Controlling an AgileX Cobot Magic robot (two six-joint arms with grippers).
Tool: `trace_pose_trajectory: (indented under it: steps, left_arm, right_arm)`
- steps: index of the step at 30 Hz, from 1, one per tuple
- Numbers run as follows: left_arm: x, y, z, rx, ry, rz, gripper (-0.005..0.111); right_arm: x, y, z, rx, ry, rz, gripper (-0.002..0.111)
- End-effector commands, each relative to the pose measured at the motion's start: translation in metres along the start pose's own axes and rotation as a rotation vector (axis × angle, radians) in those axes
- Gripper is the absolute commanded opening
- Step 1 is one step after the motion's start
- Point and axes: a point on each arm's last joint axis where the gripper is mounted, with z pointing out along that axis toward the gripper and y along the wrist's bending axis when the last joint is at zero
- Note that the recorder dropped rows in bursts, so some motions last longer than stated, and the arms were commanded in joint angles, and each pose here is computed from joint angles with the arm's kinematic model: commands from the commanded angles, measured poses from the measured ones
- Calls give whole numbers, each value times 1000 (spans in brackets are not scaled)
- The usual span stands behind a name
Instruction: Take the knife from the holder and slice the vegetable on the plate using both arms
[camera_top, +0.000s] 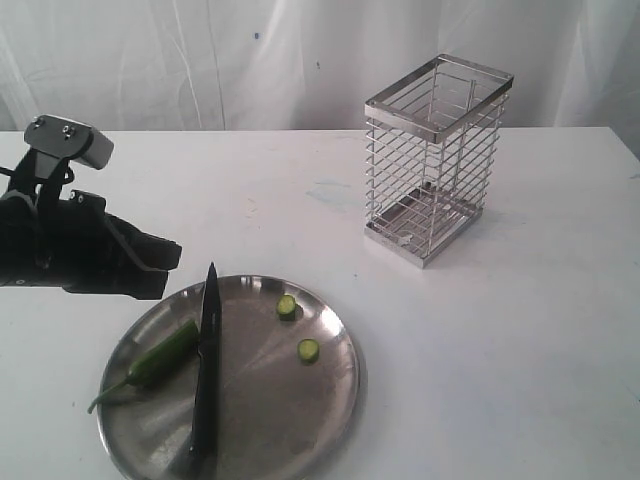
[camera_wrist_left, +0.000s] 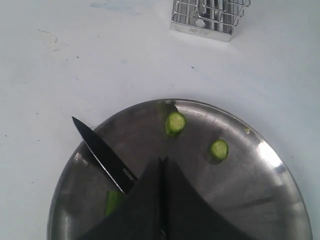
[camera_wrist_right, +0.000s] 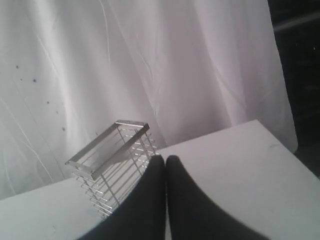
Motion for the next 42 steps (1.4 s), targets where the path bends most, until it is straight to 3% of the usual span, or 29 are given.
trace_pose_trajectory:
  steps: [1,4,11,13,16,22,24,27,42]
  left_arm:
    - [0,-2,-2,13,-6,-2,0]
    - [0,-2,-2,13,-6,-2,0]
    - [0,-1,-3,1,-10,-1,0]
    - [-1,1,-3,-16,-13,-1,0]
    - [-1,1,-3,-16,-13,-1,0]
    - [-1,1,-3,-16,-13,-1,0]
    - [-1,1,-3,-18,-14,-1,0]
    - [-1,1,-3,-18,-14,-1,0]
    - [-1,1,-3,-22,-14,-1,0]
  right_arm:
    - [0,2,-16,-13,-76,-9,0]
    - [-2,3,-26,-16,-143,-28,0]
    - [-20,-4,-41,94,-602,-219,0]
    - [-15,-8,-38,117,-658,-250,0]
    - [10,-18,-22,106,-585,-171,0]
    - [95,-47,12,143,-221,26,0]
    - [112,-52,16,148,-199,5,0]
    - [122,-56,17,187,-86,-39,0]
    - [119,-54,17,169,-114,-77,0]
